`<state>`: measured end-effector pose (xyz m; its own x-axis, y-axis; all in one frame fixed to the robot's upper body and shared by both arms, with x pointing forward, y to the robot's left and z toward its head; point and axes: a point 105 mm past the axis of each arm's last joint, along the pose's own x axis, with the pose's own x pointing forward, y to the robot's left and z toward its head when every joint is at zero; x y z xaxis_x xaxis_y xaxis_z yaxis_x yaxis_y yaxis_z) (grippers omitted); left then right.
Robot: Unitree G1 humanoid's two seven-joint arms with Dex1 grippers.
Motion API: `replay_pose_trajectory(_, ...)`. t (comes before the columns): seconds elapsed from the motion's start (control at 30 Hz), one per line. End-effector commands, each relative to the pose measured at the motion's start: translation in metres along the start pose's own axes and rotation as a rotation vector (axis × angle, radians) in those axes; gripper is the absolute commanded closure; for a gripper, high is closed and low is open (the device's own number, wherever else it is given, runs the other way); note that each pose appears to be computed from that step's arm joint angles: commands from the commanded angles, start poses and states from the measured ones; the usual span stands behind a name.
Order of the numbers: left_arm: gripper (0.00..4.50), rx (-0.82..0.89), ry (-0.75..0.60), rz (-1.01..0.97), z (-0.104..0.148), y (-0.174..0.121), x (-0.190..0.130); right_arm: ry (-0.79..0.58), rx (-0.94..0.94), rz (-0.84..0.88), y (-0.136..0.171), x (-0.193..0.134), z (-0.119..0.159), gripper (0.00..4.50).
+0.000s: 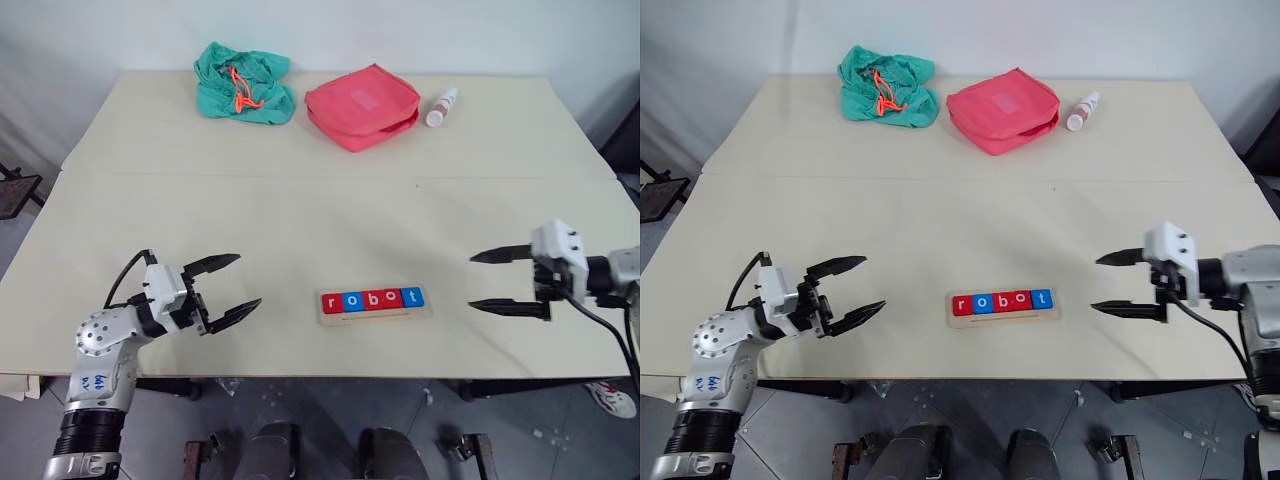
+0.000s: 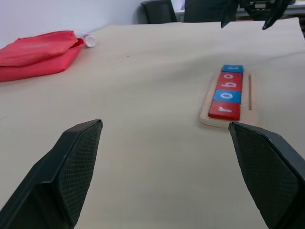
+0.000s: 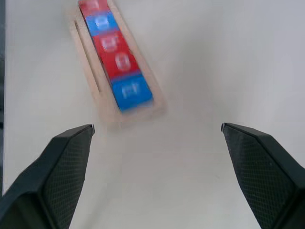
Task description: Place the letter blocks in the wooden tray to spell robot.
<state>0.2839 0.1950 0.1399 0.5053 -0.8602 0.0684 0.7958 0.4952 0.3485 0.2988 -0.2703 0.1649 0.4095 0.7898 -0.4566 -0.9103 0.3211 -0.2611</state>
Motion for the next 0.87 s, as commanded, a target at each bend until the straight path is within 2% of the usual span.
replay_pose_trajectory(0.03, 0.00, 0.036, -0.029, 0.018, 0.010, 0.009, -0.010, -0.064, -0.036, -0.019, -0.004, -0.022, 0.000, 0.04)
replay_pose_trajectory(0.2, 0.00, 0.020, -0.151, 0.094, 0.019, 0.025, -0.011, -0.226, 0.029, -0.052, -0.003, -0.031, -0.002, 0.04)
replay_pose_trajectory(0.3, 0.00, 0.000, -0.158, 0.079, 0.017, 0.024, -0.014, -0.280, 0.032, -0.085, -0.006, -0.035, -0.003, 0.04)
replay_pose_trajectory(0.67, 0.00, -0.038, -0.141, -0.019, 0.015, 0.021, -0.024, -0.277, -0.094, -0.038, 0.005, -0.029, -0.005, 0.04)
replay_pose_trajectory(0.77, 0.00, -0.039, -0.127, -0.049, 0.014, 0.020, -0.025, -0.248, -0.099, 0.003, 0.009, -0.026, -0.006, 0.66)
replay_pose_trajectory(0.87, 0.00, -0.019, -0.136, -0.090, 0.016, 0.017, -0.026, -0.187, -0.096, 0.040, 0.015, -0.028, -0.013, 1.70)
